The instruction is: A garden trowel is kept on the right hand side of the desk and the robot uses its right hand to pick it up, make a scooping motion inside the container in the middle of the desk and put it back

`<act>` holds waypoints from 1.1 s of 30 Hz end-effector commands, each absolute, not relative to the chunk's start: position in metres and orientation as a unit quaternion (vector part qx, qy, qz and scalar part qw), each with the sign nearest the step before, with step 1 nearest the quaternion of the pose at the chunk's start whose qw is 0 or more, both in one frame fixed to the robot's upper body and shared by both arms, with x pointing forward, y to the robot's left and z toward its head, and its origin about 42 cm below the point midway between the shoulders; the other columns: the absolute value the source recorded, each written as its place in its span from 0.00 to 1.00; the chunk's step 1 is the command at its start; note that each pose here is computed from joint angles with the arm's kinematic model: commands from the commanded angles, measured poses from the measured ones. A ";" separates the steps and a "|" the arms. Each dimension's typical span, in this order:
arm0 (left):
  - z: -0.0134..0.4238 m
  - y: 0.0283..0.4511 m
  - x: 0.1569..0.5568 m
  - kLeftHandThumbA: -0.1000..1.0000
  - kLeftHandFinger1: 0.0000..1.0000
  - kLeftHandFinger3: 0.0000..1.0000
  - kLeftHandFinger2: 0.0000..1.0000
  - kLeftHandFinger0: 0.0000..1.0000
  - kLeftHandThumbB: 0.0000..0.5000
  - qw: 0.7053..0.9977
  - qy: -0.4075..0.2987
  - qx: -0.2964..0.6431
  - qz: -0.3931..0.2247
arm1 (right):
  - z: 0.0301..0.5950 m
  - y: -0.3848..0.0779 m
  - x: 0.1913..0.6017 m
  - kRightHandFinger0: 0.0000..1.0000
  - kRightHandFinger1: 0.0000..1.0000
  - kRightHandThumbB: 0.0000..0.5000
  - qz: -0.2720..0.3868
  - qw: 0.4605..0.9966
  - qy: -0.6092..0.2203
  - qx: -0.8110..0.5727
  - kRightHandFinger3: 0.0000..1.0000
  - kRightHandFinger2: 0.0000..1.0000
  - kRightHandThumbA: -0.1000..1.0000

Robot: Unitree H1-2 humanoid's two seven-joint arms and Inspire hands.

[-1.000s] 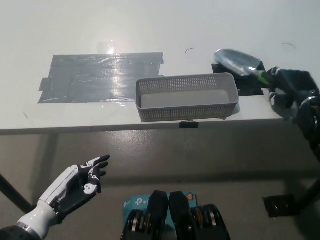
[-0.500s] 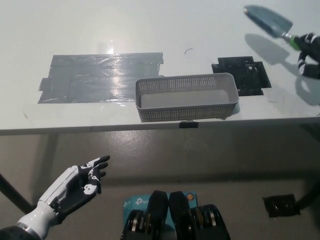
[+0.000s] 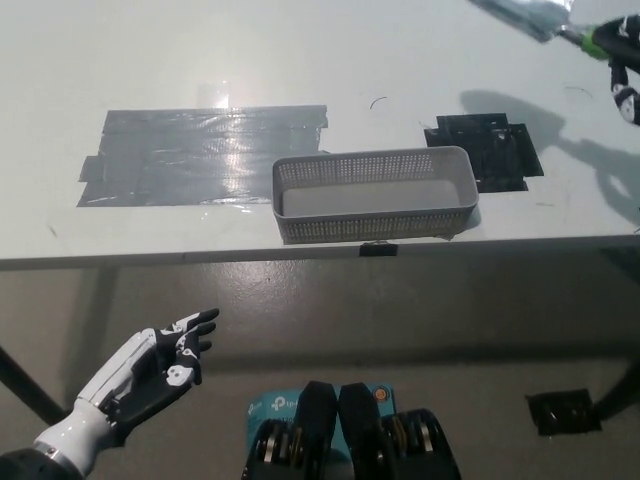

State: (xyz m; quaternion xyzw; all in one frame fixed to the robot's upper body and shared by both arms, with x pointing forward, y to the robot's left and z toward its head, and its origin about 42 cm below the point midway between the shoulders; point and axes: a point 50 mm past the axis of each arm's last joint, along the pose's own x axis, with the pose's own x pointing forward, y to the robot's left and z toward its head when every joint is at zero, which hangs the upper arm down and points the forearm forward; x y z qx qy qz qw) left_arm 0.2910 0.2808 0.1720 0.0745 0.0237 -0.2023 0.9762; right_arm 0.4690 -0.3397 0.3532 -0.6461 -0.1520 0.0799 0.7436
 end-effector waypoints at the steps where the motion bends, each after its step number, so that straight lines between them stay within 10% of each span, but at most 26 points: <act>1: 0.181 0.284 0.295 0.78 1.00 1.00 1.00 1.00 0.38 0.973 0.009 0.080 -0.215 | 0.382 -0.355 0.450 0.00 0.27 0.41 0.102 0.716 -0.171 -0.669 0.33 0.57 0.00; 11: 0.181 0.284 0.296 0.77 1.00 1.00 1.00 1.00 0.36 0.973 0.004 0.078 -0.217 | 0.366 -0.385 0.450 0.00 0.23 0.29 0.126 0.673 -0.145 -0.715 0.21 0.48 0.00; 15: 0.182 0.284 0.297 0.77 1.00 1.00 1.00 1.00 0.37 0.973 0.002 0.079 -0.218 | 0.377 -0.387 0.459 0.00 0.00 0.18 0.116 0.639 -0.163 -0.742 0.10 0.38 0.00; 20: 0.185 0.283 0.298 0.77 1.00 1.00 1.00 1.00 0.38 0.973 0.004 0.082 -0.218 | 0.377 -0.370 0.465 0.00 0.19 0.02 0.139 0.616 -0.197 -0.750 0.18 0.51 0.00; 22: 0.185 0.283 0.299 0.77 1.00 1.00 1.00 1.00 0.36 0.972 0.002 0.083 -0.219 | 0.375 -0.365 0.464 0.00 0.17 0.10 0.142 0.609 -0.198 -0.755 0.40 0.51 0.00; 24: 0.185 0.282 0.300 0.78 1.00 1.00 1.00 1.00 0.36 0.972 0.000 0.083 -0.222 | 0.371 -0.355 0.462 0.00 0.07 0.12 0.151 0.603 -0.228 -0.749 0.26 0.41 0.00; 27: 0.185 0.282 0.300 0.77 1.00 1.00 1.00 1.00 0.38 0.972 0.000 0.080 -0.222 | 0.367 -0.344 0.460 0.00 0.13 0.06 0.160 0.591 -0.238 -0.754 0.09 0.51 0.00; 33: 0.188 0.282 0.303 0.77 1.00 1.00 1.00 1.00 0.37 0.972 -0.003 0.080 -0.221 | 0.368 -0.329 0.454 0.00 0.16 0.28 0.174 0.578 -0.255 -0.756 0.35 0.51 0.00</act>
